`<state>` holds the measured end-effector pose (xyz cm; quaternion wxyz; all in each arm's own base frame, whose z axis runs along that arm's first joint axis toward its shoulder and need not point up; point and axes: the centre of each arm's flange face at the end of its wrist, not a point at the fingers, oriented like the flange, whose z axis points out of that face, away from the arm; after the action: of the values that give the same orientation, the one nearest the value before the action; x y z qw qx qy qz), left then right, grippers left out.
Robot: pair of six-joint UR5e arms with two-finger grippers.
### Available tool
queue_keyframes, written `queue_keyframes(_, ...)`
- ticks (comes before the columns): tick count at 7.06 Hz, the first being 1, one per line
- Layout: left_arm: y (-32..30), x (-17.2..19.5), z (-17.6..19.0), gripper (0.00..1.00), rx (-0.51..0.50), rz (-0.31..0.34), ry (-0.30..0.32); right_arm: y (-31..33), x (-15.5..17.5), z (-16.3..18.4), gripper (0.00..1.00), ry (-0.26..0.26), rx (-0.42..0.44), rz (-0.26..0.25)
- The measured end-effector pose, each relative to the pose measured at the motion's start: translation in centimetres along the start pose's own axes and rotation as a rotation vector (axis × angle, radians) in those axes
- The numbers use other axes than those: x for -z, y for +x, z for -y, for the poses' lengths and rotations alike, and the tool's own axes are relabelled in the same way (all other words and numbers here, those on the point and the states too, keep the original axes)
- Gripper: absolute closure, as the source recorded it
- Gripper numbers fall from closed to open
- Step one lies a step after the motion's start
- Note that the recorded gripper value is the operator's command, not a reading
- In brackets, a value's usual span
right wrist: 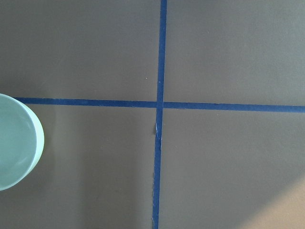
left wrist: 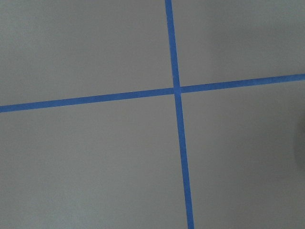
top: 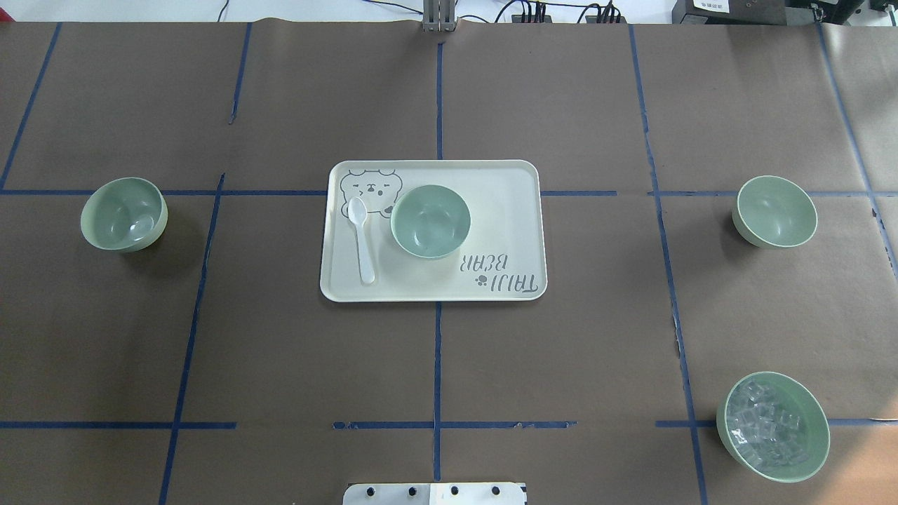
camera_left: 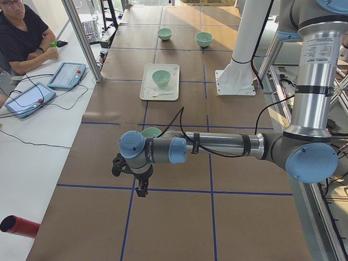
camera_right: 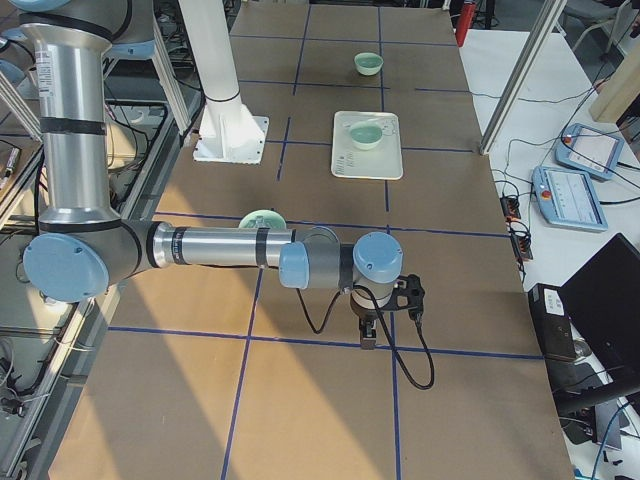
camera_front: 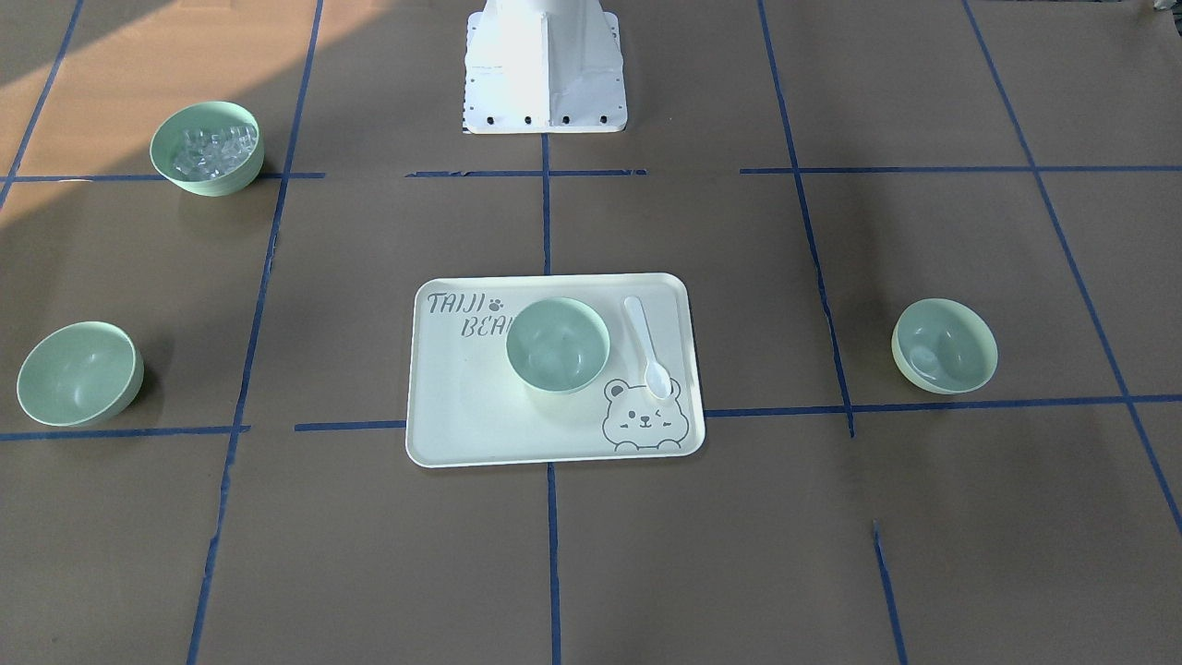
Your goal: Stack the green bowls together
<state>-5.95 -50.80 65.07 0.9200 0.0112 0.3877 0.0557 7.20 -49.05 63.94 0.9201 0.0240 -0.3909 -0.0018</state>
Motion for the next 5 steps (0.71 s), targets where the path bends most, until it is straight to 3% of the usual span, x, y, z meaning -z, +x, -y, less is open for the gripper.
queue_keyframes(2,0.3,0.3,0.3,0.0,-0.008,0.002,0.007,-0.1,0.1,0.1,0.0,0.004,0.004,0.002)
queue_keyframes(5,5.1,3.3,1.9,0.0,0.016,0.002,0.073,-0.3,0.1,0.2,0.0,0.006,0.006,0.009)
